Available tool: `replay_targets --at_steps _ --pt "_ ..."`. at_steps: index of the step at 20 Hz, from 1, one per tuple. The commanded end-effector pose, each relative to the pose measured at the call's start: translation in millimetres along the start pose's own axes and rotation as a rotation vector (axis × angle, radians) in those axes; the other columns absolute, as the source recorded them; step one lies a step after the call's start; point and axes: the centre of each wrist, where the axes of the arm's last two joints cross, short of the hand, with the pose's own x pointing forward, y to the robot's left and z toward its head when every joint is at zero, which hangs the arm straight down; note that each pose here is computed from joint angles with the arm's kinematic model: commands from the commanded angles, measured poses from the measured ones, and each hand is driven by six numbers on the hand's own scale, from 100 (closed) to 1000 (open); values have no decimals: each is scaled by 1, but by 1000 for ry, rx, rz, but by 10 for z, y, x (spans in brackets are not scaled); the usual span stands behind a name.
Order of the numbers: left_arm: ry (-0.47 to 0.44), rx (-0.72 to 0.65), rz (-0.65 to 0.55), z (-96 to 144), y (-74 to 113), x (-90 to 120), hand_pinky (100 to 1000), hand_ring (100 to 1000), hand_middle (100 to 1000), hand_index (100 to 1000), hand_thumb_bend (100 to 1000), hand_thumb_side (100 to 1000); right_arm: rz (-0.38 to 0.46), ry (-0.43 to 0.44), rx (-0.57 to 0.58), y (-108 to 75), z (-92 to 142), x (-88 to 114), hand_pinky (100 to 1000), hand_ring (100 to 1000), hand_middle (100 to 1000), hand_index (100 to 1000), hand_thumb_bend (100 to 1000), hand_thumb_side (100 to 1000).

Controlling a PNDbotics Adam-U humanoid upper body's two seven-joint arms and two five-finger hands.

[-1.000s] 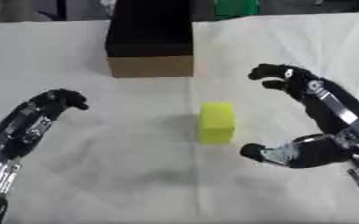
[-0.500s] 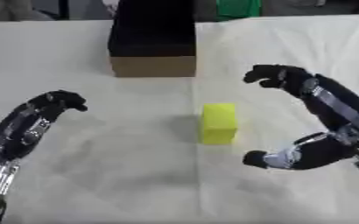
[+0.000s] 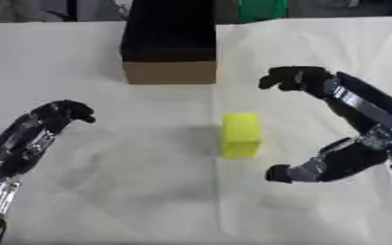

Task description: Pick up objects on the table and place them in the box.

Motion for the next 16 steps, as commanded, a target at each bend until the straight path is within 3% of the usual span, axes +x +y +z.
replay_targets --at_steps 1,2,16 --pt "-19 -16 -22 -26 47 68 905 728 705 808 132 725 43 39 28 -81 -12 -69 910 1000 793 884 689 158" --pt "-20 -17 -21 -28 46 68 905 728 705 808 133 728 44 47 32 -78 -28 -106 909 1000 792 884 724 191" --pt "-23 -25 -18 -43 33 63 905 728 704 808 132 731 65 117 68 -12 -248 -511 896 1000 772 882 690 246"
